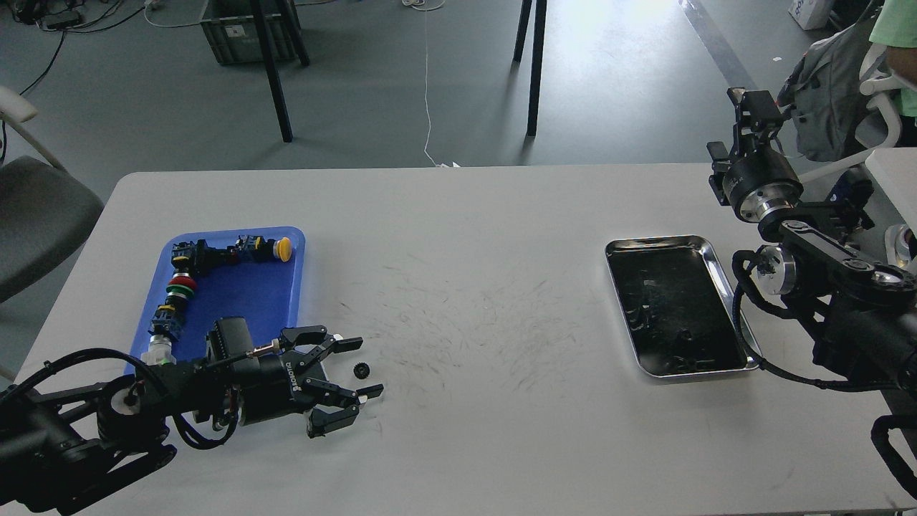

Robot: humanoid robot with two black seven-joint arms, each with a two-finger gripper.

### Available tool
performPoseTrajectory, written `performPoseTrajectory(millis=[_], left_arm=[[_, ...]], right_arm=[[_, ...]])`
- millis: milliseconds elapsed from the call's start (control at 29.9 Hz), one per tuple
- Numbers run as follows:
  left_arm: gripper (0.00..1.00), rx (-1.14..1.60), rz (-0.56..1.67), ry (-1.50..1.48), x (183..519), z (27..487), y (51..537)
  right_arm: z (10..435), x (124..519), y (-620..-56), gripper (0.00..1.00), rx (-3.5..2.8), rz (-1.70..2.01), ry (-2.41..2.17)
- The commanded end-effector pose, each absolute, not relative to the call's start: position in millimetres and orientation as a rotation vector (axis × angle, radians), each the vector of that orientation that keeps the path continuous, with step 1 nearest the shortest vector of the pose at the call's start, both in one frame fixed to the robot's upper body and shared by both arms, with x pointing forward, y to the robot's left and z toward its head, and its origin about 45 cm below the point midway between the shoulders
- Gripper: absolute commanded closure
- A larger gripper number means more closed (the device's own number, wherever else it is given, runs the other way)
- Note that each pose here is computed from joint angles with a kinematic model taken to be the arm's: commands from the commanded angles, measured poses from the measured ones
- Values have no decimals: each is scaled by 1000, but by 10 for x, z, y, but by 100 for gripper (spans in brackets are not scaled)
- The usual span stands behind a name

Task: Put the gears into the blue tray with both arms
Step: 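Lower the left gripper and grasp the black gear on the table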

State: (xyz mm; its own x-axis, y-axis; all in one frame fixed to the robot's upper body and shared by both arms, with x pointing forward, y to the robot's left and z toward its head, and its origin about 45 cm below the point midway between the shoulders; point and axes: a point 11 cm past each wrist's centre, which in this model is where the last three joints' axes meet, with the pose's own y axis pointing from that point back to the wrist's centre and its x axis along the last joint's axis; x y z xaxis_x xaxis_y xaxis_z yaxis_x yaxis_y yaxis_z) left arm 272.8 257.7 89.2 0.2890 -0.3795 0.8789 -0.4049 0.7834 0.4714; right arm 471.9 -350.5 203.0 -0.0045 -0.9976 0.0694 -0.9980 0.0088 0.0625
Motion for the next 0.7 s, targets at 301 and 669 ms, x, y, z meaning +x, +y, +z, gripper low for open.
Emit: performPoseTrajectory(millis=[301,669], left_arm=[[27,732,32,-1314,2693,850,2646],[37,736,36,-1316,2704,847,2660]], right_arm=[[2022,4714,-3502,6,2148,7,-2159],[2019,4713,-3501,6,2148,7,-2158]])
